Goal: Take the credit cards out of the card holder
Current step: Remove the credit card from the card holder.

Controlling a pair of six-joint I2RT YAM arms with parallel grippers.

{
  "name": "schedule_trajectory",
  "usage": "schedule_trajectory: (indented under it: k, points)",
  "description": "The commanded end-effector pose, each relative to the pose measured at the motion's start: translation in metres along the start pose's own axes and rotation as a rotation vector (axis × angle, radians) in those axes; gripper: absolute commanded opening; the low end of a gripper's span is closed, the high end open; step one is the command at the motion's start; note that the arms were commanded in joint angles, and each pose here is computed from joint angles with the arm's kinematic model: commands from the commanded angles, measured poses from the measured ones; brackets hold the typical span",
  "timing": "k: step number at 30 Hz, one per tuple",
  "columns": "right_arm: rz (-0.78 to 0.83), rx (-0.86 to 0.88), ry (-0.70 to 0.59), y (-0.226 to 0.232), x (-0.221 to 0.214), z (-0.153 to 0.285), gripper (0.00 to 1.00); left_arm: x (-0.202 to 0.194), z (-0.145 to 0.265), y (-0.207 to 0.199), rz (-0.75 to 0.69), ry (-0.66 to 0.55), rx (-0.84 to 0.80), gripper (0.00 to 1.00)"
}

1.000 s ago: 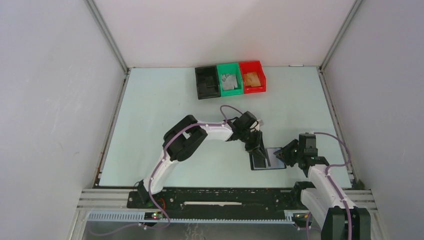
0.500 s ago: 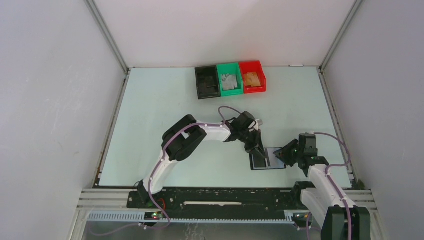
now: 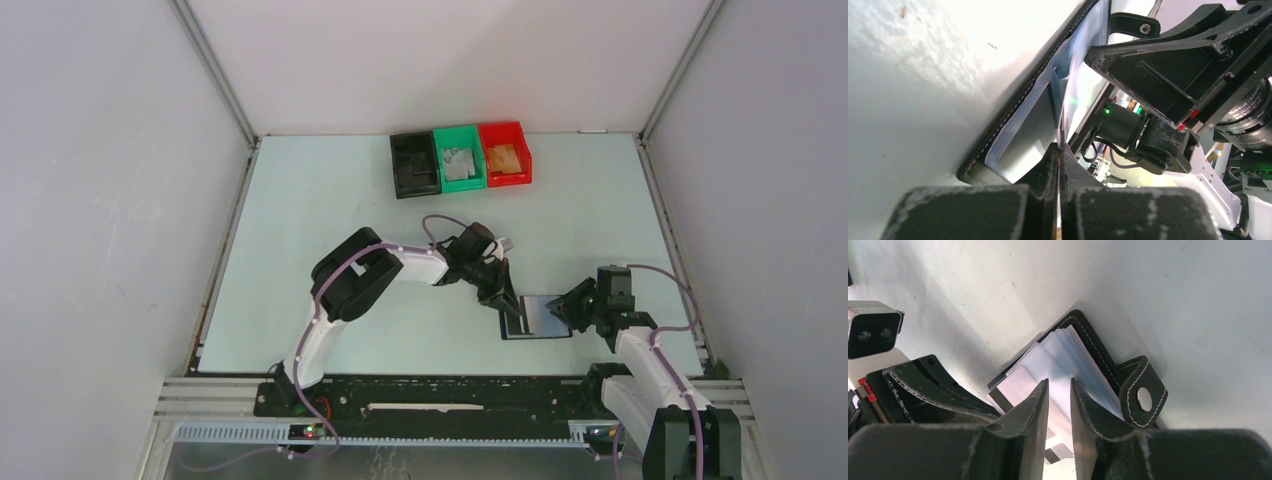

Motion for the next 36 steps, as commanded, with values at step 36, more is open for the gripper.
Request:
schedule_trajectory:
  k: [36]
  points:
    - [0.346,0.837,0.431,0.062,-0.023,0.068,0.64,-0.032,0.141,-0.070,-0.469,0.062,-0.227,0.00]
Point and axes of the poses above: each gripper's point midway between its finger pads, its own z axis back along the fingers, its own y axis along the line the jaws close on, x = y × z, the point moved 9 cm from there along z, back along the fingers, and after that the axes turned 2 degrees about -z, right-handed, at the moved point
